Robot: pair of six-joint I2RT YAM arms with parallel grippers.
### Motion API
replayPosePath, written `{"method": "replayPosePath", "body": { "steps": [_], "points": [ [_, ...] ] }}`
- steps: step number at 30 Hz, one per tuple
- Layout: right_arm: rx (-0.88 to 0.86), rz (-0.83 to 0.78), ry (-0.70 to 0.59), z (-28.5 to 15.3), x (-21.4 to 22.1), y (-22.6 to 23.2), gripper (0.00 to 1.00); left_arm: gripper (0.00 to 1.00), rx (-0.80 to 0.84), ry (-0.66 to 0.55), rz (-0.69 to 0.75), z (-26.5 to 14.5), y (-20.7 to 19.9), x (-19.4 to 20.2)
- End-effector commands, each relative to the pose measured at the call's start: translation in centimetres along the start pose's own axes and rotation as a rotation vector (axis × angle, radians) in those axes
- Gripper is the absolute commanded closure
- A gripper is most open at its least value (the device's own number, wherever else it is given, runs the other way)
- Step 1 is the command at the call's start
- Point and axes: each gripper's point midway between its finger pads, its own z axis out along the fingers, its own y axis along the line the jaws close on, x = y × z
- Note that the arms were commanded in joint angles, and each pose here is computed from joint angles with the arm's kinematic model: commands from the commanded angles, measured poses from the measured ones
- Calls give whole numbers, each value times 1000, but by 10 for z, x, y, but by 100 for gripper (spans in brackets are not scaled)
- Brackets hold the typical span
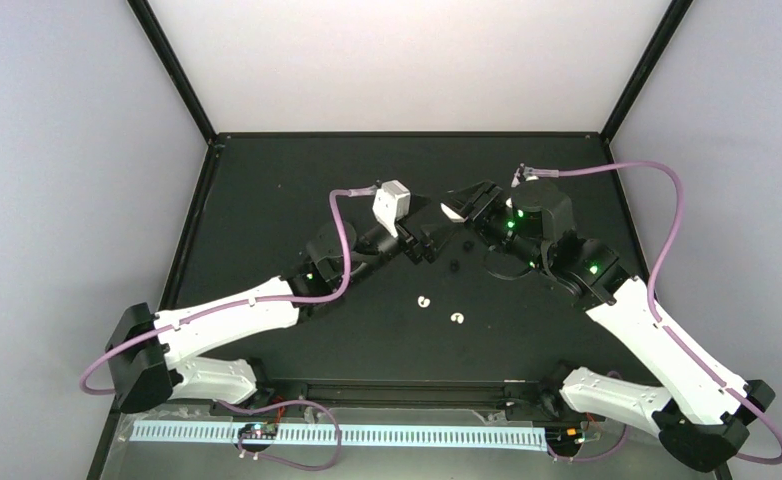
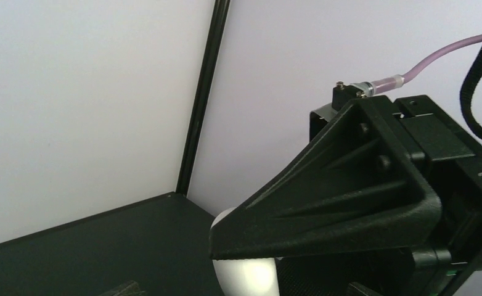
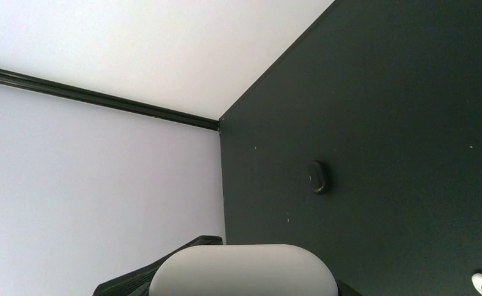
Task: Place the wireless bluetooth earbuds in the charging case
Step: Pick up the charging case at the center of the board.
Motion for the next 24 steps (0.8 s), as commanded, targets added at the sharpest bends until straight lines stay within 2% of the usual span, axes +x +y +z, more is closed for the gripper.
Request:
{"method": "replayPosePath", "body": {
  "steps": [1,7,16,24],
  "points": [
    [-51,23,-9,-12,-5,16,99,14,35,-53,-48,7,-5,-20],
    [-64,24,-11,-16,-7,19,99,20,9,-35,-60,10,4,-13],
    [-77,32,10,-13,-2,20,99,39,59,-62,-68,10,-4,-23],
    [-82,34,15,-12,-1,22,99,41,79,-74,-73,10,-9,-30]
  ]
}}
